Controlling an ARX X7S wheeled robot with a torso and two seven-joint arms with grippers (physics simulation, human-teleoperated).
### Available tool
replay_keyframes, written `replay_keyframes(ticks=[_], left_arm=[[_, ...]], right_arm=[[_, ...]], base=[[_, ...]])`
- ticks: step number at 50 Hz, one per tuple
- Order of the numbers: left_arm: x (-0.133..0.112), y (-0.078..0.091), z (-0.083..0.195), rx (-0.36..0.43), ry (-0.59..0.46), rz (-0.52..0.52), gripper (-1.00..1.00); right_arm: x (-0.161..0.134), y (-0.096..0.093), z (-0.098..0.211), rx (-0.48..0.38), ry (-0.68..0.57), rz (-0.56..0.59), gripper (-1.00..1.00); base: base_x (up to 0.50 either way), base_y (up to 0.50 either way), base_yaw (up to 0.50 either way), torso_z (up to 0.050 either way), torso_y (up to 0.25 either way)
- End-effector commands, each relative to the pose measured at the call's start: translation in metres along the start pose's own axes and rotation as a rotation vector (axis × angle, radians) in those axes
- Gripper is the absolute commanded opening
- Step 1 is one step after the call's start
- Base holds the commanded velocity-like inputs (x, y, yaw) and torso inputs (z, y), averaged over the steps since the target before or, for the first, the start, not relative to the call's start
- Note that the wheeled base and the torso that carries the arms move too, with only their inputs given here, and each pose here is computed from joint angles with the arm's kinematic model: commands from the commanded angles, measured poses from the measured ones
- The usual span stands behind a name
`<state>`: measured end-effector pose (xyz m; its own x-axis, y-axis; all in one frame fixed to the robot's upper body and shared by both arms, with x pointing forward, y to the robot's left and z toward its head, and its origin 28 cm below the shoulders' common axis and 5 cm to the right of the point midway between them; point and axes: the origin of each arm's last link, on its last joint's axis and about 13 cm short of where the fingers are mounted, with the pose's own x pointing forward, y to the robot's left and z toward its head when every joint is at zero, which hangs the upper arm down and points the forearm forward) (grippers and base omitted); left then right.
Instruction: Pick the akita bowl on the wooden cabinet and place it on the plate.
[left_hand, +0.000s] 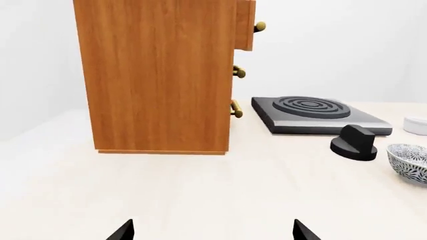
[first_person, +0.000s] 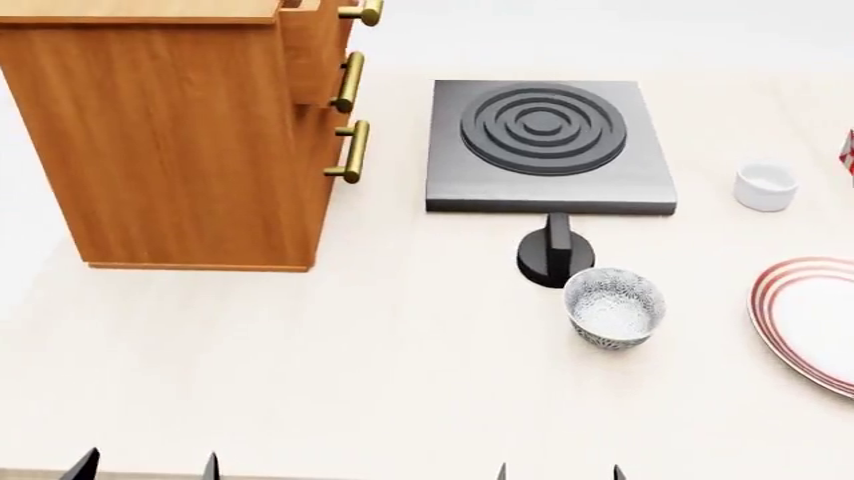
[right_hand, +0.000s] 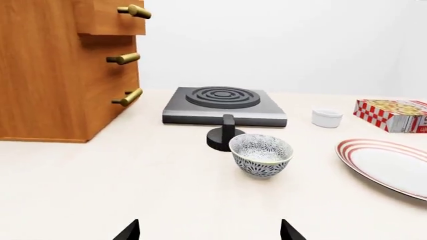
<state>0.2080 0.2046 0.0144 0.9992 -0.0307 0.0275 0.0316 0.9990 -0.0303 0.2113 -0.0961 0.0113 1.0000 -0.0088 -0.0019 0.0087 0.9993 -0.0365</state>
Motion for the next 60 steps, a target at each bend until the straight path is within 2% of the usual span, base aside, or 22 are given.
replay_keyframes(ticks=[1, 7, 8, 14, 16, 28, 32, 35, 41, 42, 43, 48, 51, 60], left_arm=[[0.0, 0.001, 0.0, 0.001, 0.001, 0.003, 1.0], [0.0, 0.001, 0.0, -0.001, 0.003, 0.003, 1.0], [0.001, 0.002, 0.001, -0.032, 0.007, 0.003, 1.0], [0.001, 0.002, 0.001, -0.02, 0.004, 0.012, 1.0], [0.002, 0.001, 0.0, 0.013, 0.007, 0.03, 1.0], [0.003, 0.002, -0.001, 0.015, 0.02, 0.06, 1.0], [0.0, 0.002, 0.002, 0.003, 0.007, 0.059, 1.0], [0.0, 0.002, 0.007, -0.014, -0.007, 0.074, 1.0], [-0.004, 0.0, 0.037, -0.071, -0.163, 0.102, 1.0], [-0.005, -0.001, 0.043, -0.028, -0.199, 0.112, 1.0], [-0.005, 0.0, 0.047, -0.02, -0.207, 0.127, 1.0], [-0.011, 0.003, 0.069, -0.041, -0.244, 0.152, 1.0], [-0.015, 0.005, 0.08, -0.015, -0.292, 0.18, 1.0], [-0.025, 0.009, 0.103, -0.018, -0.355, 0.172, 1.0]], right_arm=[[0.0, 0.001, 0.001, 0.002, -0.004, -0.007, 1.0], [0.0, 0.001, 0.001, 0.012, -0.005, -0.005, 1.0], [-0.001, 0.001, 0.001, 0.01, -0.007, -0.004, 1.0], [-0.001, 0.001, 0.001, 0.009, -0.012, -0.006, 1.0], [-0.001, 0.001, 0.002, 0.014, -0.018, -0.013, 1.0], [-0.002, 0.001, 0.002, 0.013, -0.028, -0.023, 1.0], [-0.002, -0.003, 0.007, 0.072, -0.029, -0.06, 1.0], [-0.005, -0.004, 0.018, 0.081, -0.046, -0.068, 1.0], [-0.011, -0.002, 0.047, 0.065, -0.119, -0.067, 1.0], [-0.013, -0.003, 0.055, 0.069, -0.144, -0.075, 1.0], [-0.014, -0.003, 0.058, 0.066, -0.151, -0.078, 1.0], [-0.023, -0.004, 0.081, 0.093, -0.219, -0.072, 1.0], [-0.027, -0.004, 0.091, 0.098, -0.256, -0.06, 1.0], [-0.05, 0.0, 0.129, 0.116, -0.396, -0.006, 1.0]], base=[[0.0, 0.46, 0.0, 0.0, 0.0], [0.0, 0.02, 0.0, 0.0, 0.0], [0.0, 0.0, 0.0, 0.0, 0.0], [0.0, 0.0, 0.0, 0.0, 0.0], [0.0, 0.0, 0.0, 0.0, 0.0], [0.0, 0.0, 0.0, 0.0, 0.0], [0.0, 0.0, 0.0, 0.0, 0.0], [0.0, 0.0, 0.0, 0.0, 0.0], [0.0, 0.0, 0.0, 0.0, 0.0], [0.0, 0.0, 0.0, 0.0, 0.0], [0.0, 0.0, 0.0, 0.0, 0.0], [0.0, 0.0, 0.0, 0.0, 0.0], [0.0, 0.0, 0.0, 0.0, 0.0], [0.0, 0.0, 0.0, 0.0, 0.0]])
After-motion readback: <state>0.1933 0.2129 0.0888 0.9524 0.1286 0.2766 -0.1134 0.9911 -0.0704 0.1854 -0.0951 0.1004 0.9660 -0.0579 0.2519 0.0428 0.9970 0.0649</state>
